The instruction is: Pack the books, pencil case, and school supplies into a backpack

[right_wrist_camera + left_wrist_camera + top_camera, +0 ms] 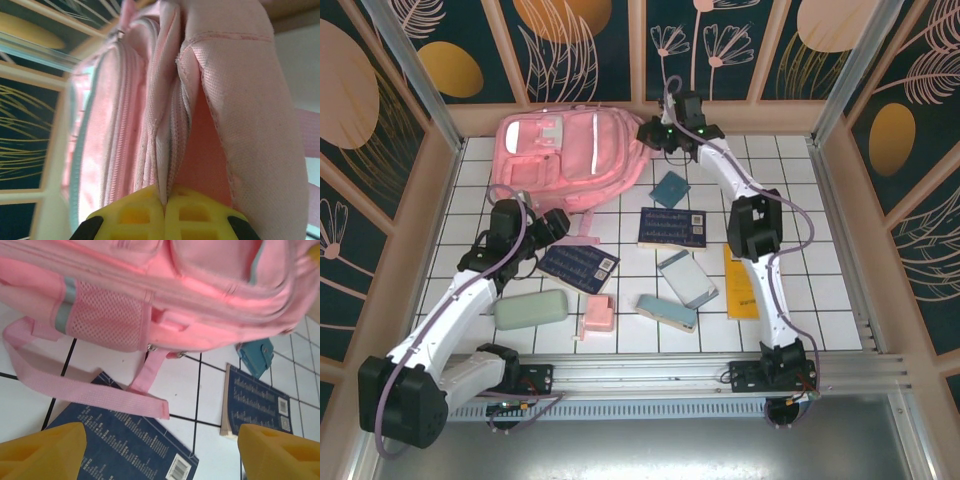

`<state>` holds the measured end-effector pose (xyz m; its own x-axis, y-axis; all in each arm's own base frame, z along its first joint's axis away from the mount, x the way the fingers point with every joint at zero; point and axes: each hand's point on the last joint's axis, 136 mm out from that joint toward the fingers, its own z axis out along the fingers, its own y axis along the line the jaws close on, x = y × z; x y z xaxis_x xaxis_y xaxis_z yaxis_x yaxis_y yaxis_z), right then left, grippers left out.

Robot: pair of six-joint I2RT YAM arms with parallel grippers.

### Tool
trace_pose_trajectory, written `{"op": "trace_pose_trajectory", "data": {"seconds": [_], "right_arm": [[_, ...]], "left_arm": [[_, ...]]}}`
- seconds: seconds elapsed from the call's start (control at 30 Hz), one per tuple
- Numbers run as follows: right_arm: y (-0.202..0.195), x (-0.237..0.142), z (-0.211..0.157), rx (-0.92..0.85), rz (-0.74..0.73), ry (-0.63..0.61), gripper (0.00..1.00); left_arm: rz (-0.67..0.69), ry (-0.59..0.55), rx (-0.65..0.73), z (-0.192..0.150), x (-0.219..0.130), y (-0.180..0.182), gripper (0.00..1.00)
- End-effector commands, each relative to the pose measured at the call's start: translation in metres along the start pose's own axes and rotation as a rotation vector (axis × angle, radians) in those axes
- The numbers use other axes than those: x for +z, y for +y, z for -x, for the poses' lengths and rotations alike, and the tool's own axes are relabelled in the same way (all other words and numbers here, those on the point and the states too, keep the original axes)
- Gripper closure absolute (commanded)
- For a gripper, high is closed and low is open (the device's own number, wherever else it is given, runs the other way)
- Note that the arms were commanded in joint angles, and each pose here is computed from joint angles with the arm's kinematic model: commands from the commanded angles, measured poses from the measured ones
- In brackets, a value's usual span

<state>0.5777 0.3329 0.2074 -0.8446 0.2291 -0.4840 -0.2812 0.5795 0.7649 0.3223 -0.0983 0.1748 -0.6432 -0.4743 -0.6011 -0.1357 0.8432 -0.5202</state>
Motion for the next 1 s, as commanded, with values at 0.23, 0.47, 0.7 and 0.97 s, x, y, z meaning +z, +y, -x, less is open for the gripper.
{"op": "trace_pose_trajectory", "data": {"seconds": [0.23, 0.47, 0.7, 0.97], "right_arm": [[0.113, -0.073, 0.008, -0.025, 0.103, -0.099, 1.0], [0.128, -0.095, -0.008, 0.084, 0.097, -0.113, 1.0], [0.149, -0.103, -0.013, 0.102, 0.144, -0.098, 1.0], [0.171, -0.11, -0.017, 0.126, 0.207, -0.08, 1.0]], "left_arm": [[-0.011, -0.024, 0.048, 0.011, -0.013, -0.008, 0.23], [-0.219, 0.152, 0.149, -0.037, 0.003, -0.029, 0.42], [-0.242, 0.24, 0.197, -0.054, 0.019, -0.03, 0.46], [-0.154, 0.151, 0.255, -0.039, 0.042, -0.015, 0.41]]}}
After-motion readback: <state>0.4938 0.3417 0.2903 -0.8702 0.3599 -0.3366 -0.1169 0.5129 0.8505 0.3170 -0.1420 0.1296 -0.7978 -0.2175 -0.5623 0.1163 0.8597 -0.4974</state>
